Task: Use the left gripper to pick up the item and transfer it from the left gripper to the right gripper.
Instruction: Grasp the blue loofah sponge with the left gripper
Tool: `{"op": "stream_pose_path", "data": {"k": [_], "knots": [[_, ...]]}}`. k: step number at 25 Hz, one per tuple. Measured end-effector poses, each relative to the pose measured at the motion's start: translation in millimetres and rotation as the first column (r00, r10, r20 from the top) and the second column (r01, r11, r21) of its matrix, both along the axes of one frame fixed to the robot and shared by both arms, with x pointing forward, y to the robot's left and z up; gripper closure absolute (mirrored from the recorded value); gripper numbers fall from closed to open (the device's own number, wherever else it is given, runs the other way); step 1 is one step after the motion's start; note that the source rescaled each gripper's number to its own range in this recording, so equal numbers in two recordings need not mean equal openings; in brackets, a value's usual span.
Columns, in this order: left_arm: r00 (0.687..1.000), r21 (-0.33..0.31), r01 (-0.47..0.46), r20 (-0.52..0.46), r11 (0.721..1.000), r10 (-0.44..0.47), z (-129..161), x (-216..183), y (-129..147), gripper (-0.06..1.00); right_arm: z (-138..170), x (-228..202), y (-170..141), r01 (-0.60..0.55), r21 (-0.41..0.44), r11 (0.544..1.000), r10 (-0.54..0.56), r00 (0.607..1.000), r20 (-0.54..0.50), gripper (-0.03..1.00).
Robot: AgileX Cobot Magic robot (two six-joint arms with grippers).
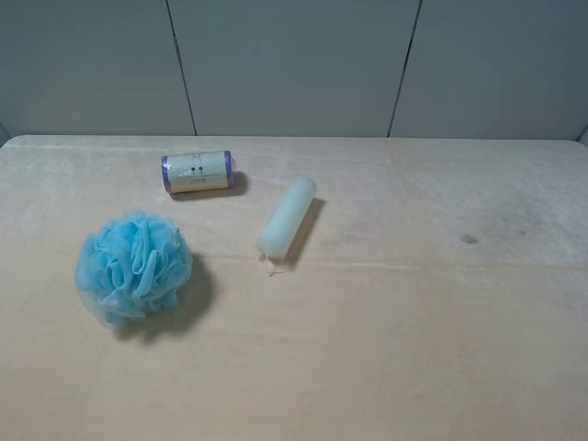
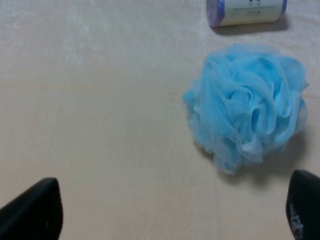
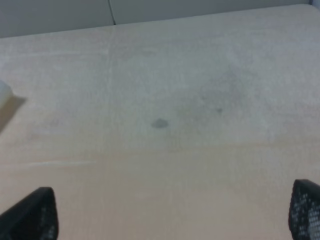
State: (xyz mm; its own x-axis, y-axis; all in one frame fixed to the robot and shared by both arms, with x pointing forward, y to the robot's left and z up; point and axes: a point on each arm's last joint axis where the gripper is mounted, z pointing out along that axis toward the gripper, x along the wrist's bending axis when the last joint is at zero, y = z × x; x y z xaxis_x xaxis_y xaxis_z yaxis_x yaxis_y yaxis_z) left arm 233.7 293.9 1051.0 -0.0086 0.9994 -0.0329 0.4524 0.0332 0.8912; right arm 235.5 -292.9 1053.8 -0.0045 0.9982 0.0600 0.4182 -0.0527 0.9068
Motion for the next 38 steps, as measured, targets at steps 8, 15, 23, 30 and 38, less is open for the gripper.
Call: {"op": "stream_pose_path", "data": {"k": [8,15,23,30,38], "knots": [[0.997,0.009,-0.005,-0.076,1.0,0.006,19.7,8.0,1.8,0.08,0.0,0.0,0.0,0.0,0.0,1.0,0.0,1.0,0.0,-0.03],[0.981,0.004,0.007,-0.193,1.0,-0.007,65.2,44.8,4.4,0.08,-0.1,0.0,0.0,0.0,0.0,1.0,0.0,1.0,-0.001,-0.03],[0.938,-0.03,0.061,-0.34,0.998,-0.068,74.6,106.2,1.3,0.08,-0.1,0.0,0.0,0.0,0.0,1.0,0.0,1.0,-0.001,-0.03],[0.853,-0.05,0.157,-0.497,0.986,-0.161,48.2,159.4,-15.6,0.08,-0.1,0.0,0.0,0.0,0.0,1.0,0.0,1.0,-0.001,-0.03],[0.749,-0.059,0.269,-0.615,0.961,-0.247,8.1,206.2,-48.7,0.08,-0.1,0.0,0.0,0.0,0.0,1.0,0.0,1.0,-0.001,-0.03]]}}
